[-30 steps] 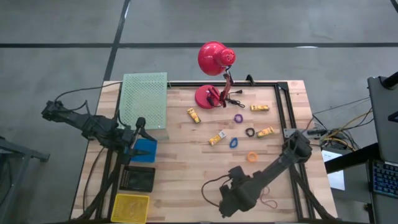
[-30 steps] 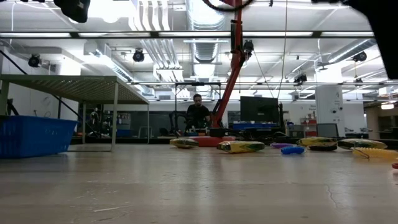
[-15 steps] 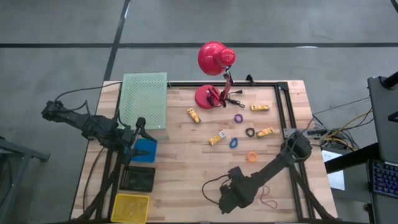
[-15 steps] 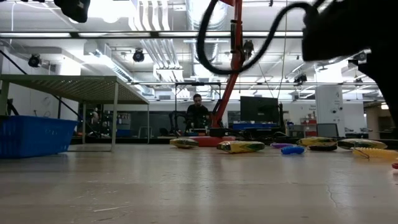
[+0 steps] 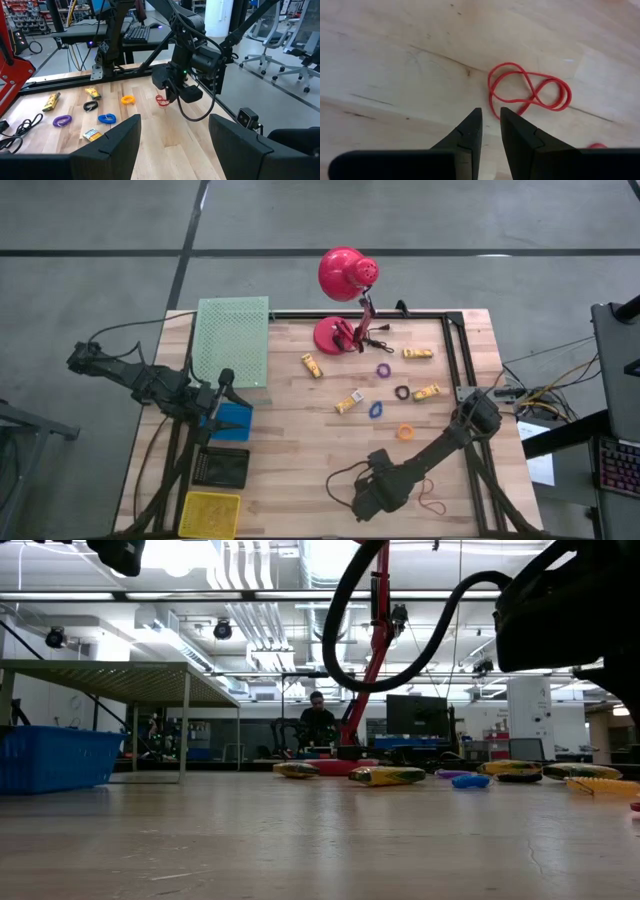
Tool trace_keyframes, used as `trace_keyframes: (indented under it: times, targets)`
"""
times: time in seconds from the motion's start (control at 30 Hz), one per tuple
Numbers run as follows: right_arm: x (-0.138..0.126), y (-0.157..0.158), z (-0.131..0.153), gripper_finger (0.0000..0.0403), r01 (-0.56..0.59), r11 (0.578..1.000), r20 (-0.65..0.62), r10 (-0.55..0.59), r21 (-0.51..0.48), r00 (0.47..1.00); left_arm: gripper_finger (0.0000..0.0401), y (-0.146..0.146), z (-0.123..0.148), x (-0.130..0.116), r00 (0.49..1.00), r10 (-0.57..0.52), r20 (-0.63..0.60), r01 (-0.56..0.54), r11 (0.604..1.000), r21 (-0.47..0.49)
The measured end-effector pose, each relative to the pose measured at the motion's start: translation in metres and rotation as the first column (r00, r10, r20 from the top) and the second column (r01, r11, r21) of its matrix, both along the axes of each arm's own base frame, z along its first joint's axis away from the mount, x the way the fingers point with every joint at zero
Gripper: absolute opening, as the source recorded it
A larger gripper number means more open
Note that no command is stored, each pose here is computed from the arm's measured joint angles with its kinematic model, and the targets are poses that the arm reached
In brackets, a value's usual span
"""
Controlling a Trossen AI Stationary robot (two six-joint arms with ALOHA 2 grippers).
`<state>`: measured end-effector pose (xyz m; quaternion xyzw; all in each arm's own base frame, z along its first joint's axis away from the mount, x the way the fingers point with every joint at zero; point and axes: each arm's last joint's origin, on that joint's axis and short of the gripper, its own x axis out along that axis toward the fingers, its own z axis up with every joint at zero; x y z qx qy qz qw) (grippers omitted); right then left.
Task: Pick & Place Office Desk Supplies
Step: Put the top red rubber band into the yellow bin
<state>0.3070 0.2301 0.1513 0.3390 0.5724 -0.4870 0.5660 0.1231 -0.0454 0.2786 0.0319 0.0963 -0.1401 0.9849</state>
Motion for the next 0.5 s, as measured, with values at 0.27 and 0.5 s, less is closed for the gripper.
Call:
trace_keyframes:
  times: [0.27, 0.5]
  targets:
    - [0.001, -0.001, -0.001, 0.0064, -0.010, 0.999, 0.037, 0.011, -0.038, 0.999, 0.0240, 0.000, 0.000, 0.000, 1.000, 0.000, 0.000, 0.000, 1.000, 0.000]
    - [-0.001, -0.003, -0.013, 0.0059, -0.008, 1.000, 0.054, 0.010, -0.029, 0.998, 0.0239, 0.000, 0.000, 0.000, 1.000, 0.000, -0.001, 0.000, 1.000, -0.001]
